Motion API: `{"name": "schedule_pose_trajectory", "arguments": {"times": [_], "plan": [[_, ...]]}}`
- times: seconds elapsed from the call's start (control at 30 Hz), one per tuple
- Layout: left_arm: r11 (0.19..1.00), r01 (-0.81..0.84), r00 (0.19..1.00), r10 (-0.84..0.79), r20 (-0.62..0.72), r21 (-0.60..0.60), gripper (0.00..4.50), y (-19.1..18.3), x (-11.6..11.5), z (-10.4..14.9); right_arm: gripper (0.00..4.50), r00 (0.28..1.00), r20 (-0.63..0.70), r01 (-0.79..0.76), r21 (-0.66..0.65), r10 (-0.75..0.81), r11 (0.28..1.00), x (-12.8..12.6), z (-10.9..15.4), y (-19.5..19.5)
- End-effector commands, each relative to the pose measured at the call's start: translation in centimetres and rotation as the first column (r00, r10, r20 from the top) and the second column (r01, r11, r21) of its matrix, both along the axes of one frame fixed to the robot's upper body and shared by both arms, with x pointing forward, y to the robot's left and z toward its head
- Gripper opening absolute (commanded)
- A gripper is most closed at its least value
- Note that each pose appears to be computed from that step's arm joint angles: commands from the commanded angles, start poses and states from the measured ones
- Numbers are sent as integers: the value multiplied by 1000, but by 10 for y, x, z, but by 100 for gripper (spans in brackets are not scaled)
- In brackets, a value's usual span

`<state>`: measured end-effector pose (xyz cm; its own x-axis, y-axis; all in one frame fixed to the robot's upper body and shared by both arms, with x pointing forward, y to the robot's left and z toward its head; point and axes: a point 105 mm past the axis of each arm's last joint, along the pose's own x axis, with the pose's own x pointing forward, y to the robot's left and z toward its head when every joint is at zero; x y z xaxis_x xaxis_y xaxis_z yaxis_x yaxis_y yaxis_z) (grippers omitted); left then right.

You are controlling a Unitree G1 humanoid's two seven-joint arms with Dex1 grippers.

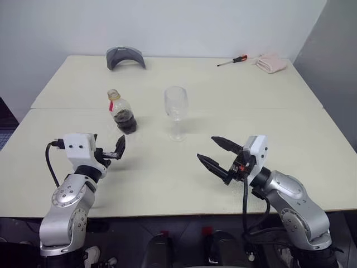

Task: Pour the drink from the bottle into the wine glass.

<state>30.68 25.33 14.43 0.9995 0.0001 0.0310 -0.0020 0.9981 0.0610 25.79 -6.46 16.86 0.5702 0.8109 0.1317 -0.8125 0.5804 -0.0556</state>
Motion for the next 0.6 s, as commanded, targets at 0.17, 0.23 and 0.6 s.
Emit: {"name": "schedule_pose_trajectory", "arguments": {"times": [0.17,0.23,0.6], "plan": [[1000,24,995,-25,96,16,450,0,13,19,375,999,30,-39,55,37,998,-15,18,7],[999,42,994,-43,101,6,450,-5,18,19,375,999,20,-31,61,29,998,-15,18,6],[996,87,990,-86,112,-10,450,-7,36,21,375,1000,22,-19,69,18,997,-11,23,8]]}}
